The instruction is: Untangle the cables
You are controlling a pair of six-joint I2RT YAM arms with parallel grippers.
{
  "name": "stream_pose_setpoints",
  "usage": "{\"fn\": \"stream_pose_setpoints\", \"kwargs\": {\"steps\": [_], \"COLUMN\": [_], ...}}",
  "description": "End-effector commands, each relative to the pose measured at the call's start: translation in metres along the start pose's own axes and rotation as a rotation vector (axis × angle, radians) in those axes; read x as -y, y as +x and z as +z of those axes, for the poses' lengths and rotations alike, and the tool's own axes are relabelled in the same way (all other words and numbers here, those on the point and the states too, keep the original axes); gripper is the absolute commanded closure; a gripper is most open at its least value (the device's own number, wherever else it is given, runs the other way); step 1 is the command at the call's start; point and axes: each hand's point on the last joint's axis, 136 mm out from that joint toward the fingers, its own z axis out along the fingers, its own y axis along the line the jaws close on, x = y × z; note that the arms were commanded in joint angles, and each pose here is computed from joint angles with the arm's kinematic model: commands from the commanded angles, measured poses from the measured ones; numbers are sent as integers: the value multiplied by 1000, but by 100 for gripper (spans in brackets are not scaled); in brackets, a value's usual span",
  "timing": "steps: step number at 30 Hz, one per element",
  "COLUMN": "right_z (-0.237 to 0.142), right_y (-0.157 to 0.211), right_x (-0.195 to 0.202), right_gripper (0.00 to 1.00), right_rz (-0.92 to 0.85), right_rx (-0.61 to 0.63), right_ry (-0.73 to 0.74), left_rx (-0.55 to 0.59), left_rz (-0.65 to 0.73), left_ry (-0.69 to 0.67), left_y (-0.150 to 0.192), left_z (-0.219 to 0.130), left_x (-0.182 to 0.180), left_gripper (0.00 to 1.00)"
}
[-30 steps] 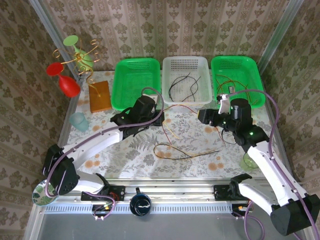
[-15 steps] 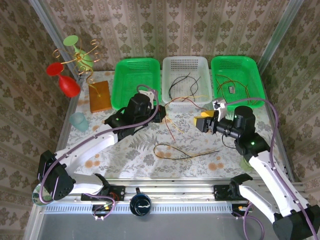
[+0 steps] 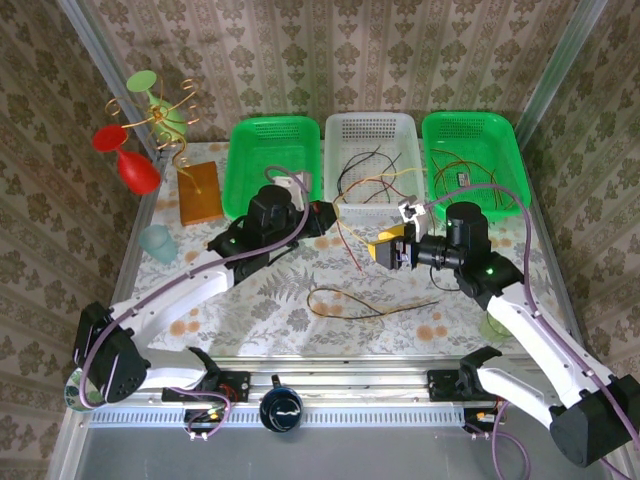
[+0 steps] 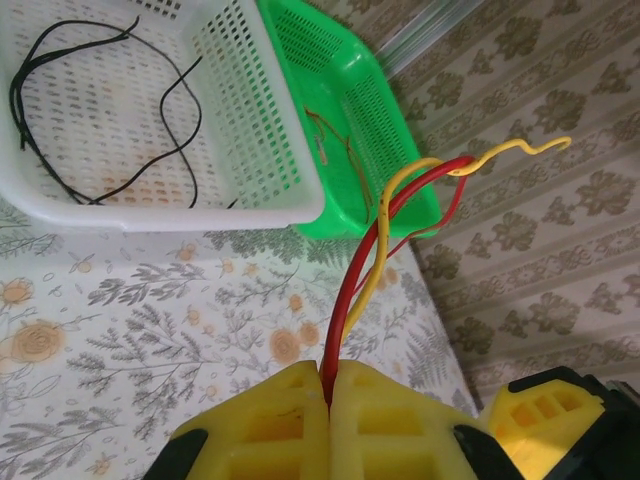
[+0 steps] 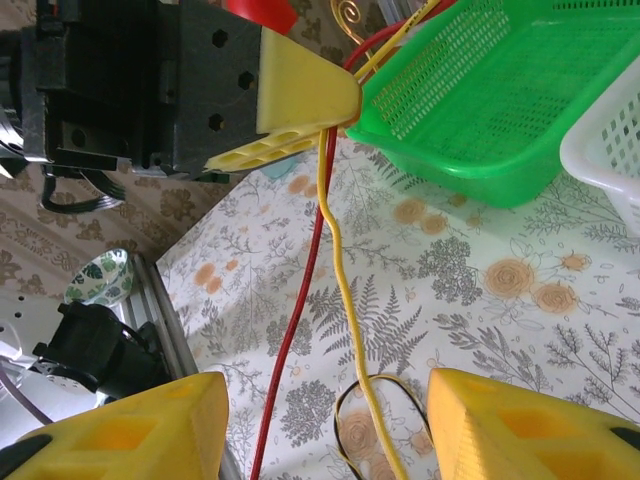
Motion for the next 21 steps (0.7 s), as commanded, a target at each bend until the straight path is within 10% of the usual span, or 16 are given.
{"fn": "stream_pose_setpoints", "kwargs": {"steps": [1,21], "right_z": [-6,-35], "right_y": [-15,-37], "right_x": [-11,-50], "right_gripper": [43,36], "right_rz": [-26,-231], "right_rx": [39,407], "right_ry": [-21,-133], "left_rx": [108,346], "left_rz": [-97,-278], "left_ry": [105,234], "left_y": [-21,-77], "left_z": [-14,-59], "left_x": [13,32], "left_gripper": [100,100]}}
